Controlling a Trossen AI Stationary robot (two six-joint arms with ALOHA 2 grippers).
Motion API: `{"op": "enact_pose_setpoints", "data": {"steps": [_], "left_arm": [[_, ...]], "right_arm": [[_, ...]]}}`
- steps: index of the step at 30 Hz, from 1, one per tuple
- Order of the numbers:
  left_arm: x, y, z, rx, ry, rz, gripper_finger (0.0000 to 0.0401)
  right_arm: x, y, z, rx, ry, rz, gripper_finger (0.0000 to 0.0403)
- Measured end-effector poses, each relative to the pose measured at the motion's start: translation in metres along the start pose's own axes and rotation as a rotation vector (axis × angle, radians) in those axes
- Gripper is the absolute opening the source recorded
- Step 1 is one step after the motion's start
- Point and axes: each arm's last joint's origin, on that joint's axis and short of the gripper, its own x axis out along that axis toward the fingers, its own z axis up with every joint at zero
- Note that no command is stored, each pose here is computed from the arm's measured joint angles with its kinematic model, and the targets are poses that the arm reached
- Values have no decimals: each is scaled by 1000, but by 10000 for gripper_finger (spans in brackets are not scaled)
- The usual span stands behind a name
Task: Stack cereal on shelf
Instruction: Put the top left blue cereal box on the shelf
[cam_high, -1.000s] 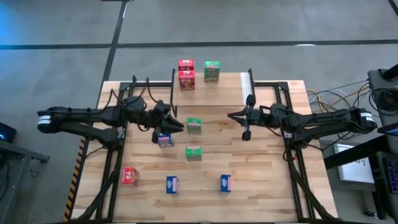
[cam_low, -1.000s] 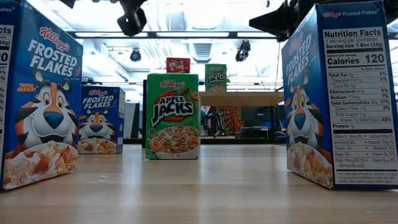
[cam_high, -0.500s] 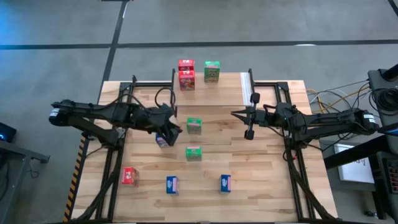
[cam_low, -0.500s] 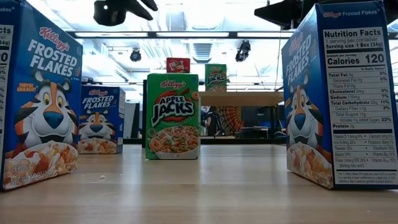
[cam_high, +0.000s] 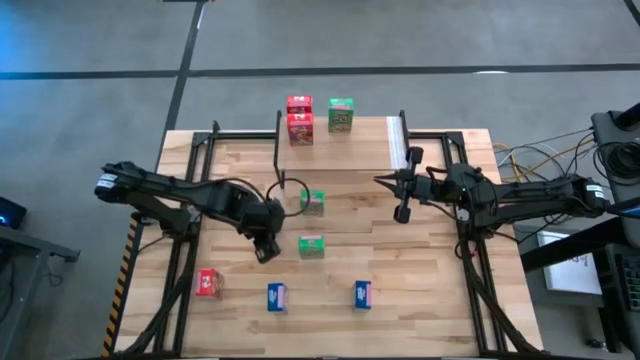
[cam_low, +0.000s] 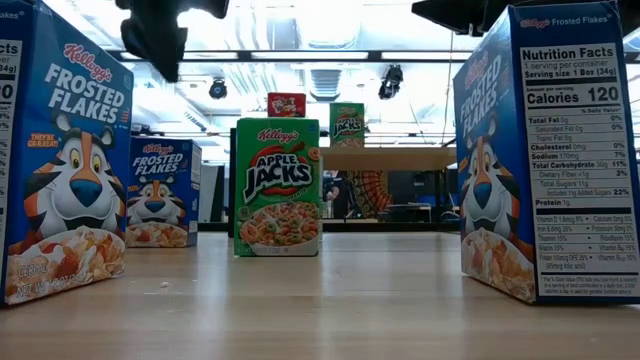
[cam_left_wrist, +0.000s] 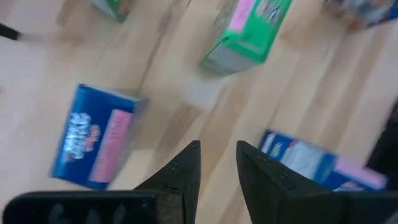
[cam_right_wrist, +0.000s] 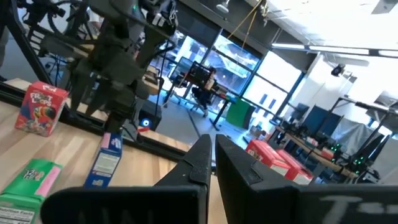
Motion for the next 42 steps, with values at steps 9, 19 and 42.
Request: {"op": "enact_pose_setpoints", "data": {"steps": [9,19,42], "left_arm": [[-3,12,-8,170,18,182,169],[10,18,-13,290,40,241,249],[38,41,-6,301,27,259,252]], "right_arm": [[0,0,0,-5,2,1,13],[0,0,-1,1,9,5,13],[0,1,-2,2,15,8,13]]}}
